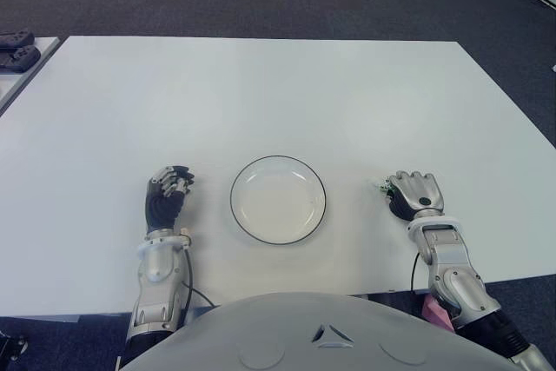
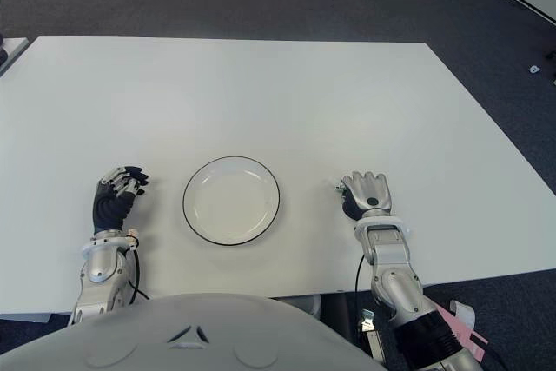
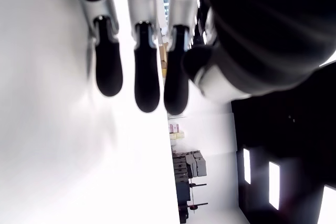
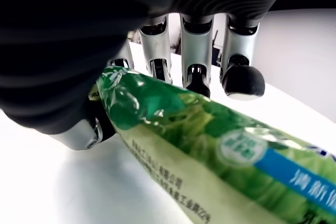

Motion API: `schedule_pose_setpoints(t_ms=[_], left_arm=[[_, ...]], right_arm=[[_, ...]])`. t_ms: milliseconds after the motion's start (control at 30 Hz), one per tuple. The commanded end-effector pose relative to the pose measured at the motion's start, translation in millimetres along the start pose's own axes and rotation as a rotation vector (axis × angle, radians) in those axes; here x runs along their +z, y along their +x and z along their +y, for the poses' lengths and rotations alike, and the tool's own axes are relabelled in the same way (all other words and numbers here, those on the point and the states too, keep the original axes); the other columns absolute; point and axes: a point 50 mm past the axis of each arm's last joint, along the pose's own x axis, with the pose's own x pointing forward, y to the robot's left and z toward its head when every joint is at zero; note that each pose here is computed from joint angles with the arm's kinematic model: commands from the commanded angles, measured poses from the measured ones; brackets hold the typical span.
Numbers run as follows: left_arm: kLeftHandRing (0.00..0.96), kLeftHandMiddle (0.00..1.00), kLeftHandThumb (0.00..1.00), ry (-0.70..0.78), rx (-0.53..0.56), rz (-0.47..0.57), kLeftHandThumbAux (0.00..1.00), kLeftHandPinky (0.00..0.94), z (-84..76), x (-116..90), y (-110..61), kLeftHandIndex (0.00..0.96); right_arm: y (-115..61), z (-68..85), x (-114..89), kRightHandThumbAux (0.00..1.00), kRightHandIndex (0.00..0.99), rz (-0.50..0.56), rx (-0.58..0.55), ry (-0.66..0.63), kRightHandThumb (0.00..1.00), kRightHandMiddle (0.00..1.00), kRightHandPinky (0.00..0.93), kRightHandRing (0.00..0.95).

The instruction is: Put the toothpaste on the table into the plate.

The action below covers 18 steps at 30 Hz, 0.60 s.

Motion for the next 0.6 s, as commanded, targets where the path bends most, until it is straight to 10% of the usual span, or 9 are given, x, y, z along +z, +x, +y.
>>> schedule_pose_setpoints(t_ms=[33, 600], left_arm=[[0.502, 0.490, 0.702, -0.001, 0.004, 0.103, 0.722, 0.499, 1.0, -16.5, -5.1, 0.432], [0.499, 0.484, 0.701, -0.004, 0.003, 0.099, 0.723, 0.505, 1.7, -16.1, -4.4, 0.431]], right_arm=[[-7.4, 21.4, 5.5, 0.723, 0.439, -0.030, 0.136, 0.036, 0.707, 0.804, 0.844, 0.823], [-9.3, 13.0, 7.6, 0.722, 0.439, -0.043, 0.043, 0.152, 0.707, 0.848, 0.865, 0.851]])
